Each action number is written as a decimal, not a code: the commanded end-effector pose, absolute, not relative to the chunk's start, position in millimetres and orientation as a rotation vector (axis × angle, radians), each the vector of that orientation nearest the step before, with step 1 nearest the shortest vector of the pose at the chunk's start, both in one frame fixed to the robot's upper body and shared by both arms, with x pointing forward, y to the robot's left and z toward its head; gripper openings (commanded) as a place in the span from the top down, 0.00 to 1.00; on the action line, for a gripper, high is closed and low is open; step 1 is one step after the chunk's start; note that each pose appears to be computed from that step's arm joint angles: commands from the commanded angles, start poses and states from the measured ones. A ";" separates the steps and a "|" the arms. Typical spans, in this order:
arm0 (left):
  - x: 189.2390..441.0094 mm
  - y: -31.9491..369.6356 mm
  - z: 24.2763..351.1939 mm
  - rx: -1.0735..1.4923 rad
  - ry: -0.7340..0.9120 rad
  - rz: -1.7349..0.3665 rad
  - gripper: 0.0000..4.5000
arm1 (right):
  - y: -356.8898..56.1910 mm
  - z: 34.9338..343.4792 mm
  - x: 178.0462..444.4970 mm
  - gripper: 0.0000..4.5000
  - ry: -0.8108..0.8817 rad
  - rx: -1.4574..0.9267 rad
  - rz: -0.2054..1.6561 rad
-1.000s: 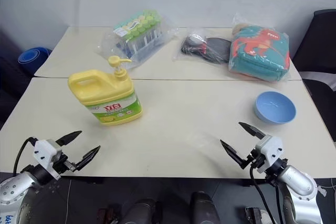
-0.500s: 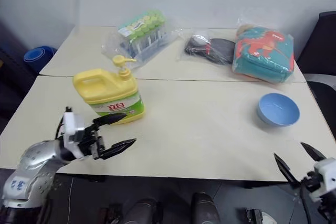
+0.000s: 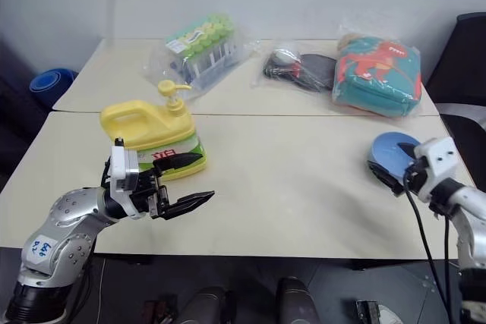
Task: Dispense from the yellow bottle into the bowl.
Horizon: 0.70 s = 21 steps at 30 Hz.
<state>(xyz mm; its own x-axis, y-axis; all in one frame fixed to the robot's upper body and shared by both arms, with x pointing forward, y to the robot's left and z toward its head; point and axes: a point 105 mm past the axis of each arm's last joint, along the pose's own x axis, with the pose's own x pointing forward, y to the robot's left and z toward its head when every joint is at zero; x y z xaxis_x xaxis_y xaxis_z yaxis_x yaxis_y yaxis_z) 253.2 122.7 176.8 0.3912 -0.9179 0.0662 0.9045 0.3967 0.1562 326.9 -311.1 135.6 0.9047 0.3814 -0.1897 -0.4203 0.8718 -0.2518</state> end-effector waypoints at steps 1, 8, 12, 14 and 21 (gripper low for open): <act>247.1 118.1 186.0 0.135 -0.194 -1.167 0.01 | -320.9 129.2 339.4 0.00 0.220 -0.264 0.367; 240.2 115.8 183.9 0.141 -0.192 -1.156 0.00 | -327.6 118.0 353.7 0.08 0.315 -0.292 0.319; 239.1 115.7 183.3 0.141 -0.190 -1.151 0.00 | -326.4 114.7 355.1 0.36 0.327 -0.292 0.317; 239.4 115.8 183.5 0.142 -0.191 -1.150 0.00 | -326.0 115.3 356.0 0.52 0.322 -0.296 0.313; 240.4 119.9 190.4 0.151 -0.193 -1.161 0.00 | -313.0 125.6 359.8 0.99 0.303 -0.313 0.369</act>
